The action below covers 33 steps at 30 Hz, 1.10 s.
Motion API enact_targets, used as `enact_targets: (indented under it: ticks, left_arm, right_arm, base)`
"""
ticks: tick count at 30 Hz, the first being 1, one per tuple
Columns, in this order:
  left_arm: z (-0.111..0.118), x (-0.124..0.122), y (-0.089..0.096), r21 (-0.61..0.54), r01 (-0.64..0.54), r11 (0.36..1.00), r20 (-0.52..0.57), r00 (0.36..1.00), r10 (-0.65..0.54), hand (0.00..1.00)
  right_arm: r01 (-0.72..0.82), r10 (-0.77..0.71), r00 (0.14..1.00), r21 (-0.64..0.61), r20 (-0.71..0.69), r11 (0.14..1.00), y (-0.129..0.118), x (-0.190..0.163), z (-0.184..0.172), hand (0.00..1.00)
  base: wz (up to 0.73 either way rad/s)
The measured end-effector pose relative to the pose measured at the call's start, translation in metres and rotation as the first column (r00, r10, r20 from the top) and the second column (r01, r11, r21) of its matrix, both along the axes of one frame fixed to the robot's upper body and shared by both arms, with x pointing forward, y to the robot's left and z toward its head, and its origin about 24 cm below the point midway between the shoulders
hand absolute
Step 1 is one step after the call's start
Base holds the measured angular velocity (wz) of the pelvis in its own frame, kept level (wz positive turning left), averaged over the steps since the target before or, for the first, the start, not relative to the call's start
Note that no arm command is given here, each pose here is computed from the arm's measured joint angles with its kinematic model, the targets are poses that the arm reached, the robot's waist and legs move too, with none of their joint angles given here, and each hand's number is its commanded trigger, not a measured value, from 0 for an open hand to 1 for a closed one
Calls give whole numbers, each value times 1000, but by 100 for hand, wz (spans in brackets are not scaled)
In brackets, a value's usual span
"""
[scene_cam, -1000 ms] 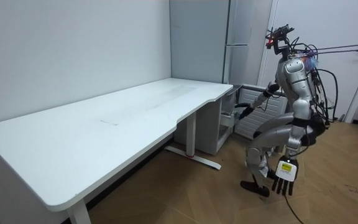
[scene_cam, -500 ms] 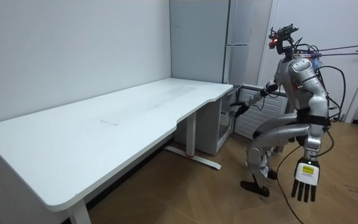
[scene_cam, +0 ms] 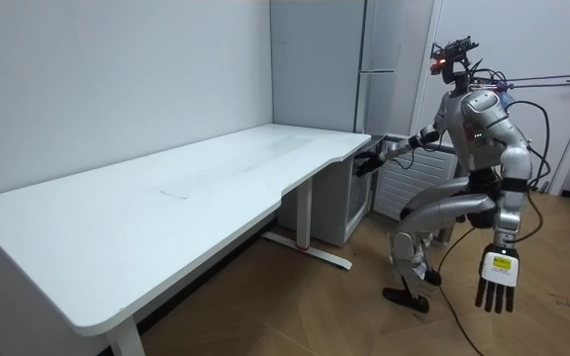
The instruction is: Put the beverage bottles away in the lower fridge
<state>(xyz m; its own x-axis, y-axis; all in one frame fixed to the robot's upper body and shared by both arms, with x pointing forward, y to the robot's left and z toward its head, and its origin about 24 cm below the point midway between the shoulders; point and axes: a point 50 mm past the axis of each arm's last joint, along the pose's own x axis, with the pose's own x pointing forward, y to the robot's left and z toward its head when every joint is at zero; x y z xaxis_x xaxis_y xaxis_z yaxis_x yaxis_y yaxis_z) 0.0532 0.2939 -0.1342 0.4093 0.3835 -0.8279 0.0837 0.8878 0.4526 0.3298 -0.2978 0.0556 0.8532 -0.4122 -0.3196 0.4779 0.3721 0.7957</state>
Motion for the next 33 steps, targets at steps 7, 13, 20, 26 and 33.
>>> enact_targets:
  ticks: [7,13,20,26,33]
  left_arm:
    - [5,-1,1,5,19,1000,17,1000,-19,0]
    - [4,-12,2,2,14,1000,-10,1000,-14,0]
    - [3,-16,1,-11,50,999,-41,998,-51,0]
    - [7,-20,11,-20,72,997,-84,994,-74,0]
    - [8,-15,16,-38,87,995,-93,992,-90,0]
  right_arm:
    - [-15,14,1000,-28,-14,1000,3,1,2,0]
    - [-2,1,999,-21,-34,1000,4,1,3,0]
    - [-64,46,990,-137,-132,989,-3,-12,-25,0]
    - [-300,183,922,-331,-342,895,-26,-49,-64,0]
    - [-656,305,684,-377,-662,654,-50,-106,-103,0]
  base:
    - [-2]
    - [0]
    - [3]
    - [8]
    - [2]
